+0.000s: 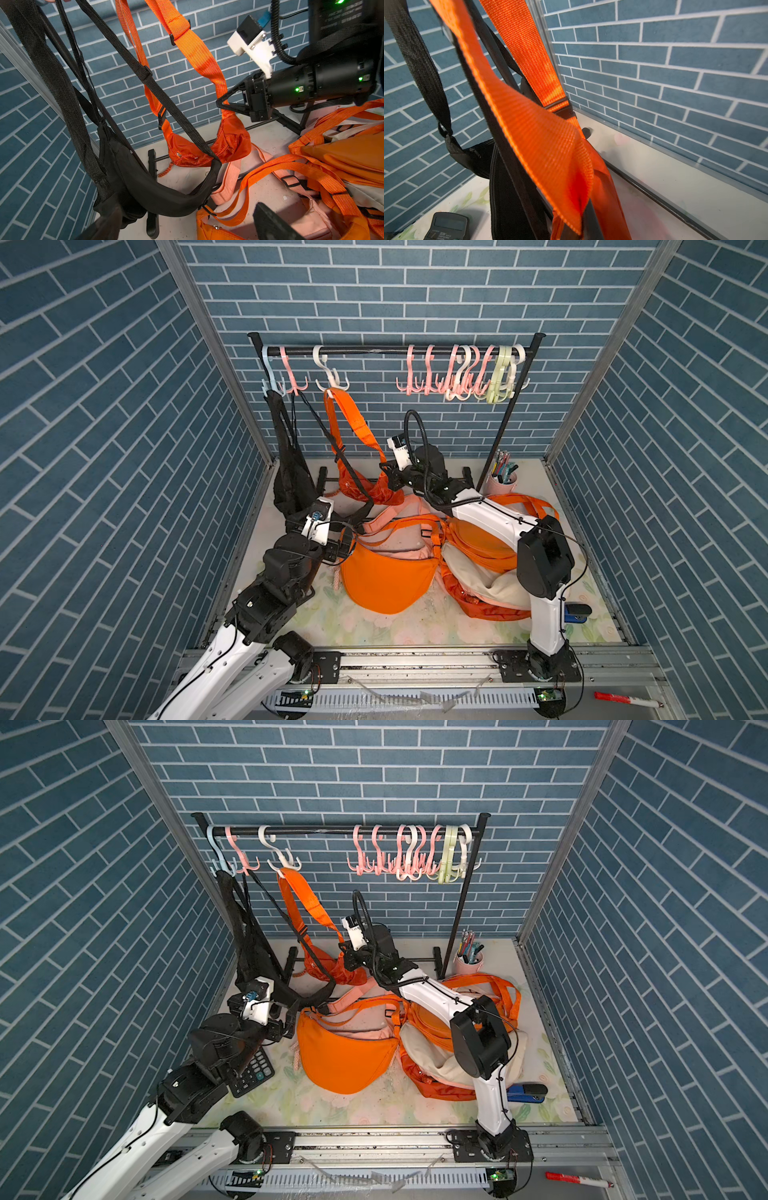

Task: Take the bag off the hook
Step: Pick up the bag from the hook.

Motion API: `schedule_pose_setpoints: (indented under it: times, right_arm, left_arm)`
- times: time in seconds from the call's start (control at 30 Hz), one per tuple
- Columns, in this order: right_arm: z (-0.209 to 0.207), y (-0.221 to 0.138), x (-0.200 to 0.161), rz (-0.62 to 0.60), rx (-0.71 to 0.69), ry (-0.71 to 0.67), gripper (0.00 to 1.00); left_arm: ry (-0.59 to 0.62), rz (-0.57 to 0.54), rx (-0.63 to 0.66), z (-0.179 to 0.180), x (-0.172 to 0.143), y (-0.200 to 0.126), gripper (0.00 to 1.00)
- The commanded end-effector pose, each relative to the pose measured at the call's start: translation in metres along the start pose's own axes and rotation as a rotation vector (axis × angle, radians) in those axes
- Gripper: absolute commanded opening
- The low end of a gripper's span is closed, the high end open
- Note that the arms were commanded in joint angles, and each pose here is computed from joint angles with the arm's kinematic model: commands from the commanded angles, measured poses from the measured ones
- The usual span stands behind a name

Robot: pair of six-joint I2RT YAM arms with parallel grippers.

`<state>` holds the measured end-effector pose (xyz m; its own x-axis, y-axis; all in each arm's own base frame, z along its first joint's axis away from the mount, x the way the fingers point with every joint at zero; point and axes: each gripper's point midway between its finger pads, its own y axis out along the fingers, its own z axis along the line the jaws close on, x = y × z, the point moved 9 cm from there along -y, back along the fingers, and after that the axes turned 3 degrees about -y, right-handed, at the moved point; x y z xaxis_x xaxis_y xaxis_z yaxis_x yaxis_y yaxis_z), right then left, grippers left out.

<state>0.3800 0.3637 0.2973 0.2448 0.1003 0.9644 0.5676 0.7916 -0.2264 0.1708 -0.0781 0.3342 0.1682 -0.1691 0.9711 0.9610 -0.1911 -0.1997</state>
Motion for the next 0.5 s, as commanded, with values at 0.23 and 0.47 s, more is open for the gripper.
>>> schedule_pose_setpoints:
  times: [0.23, 0.47]
  right_arm:
    - [-0.012, -0.048, 0.022, -0.096, -0.044, -0.04, 0.0]
    - [-0.024, -0.07, 0.019, -0.096, -0.077, -0.02, 0.0]
  left_arm:
    - [-0.015, -0.059, 0.018, -0.001, 0.032, 0.009, 0.99]
    - [-0.017, -0.099, 0.0, -0.012, 0.054, 0.037, 0.99]
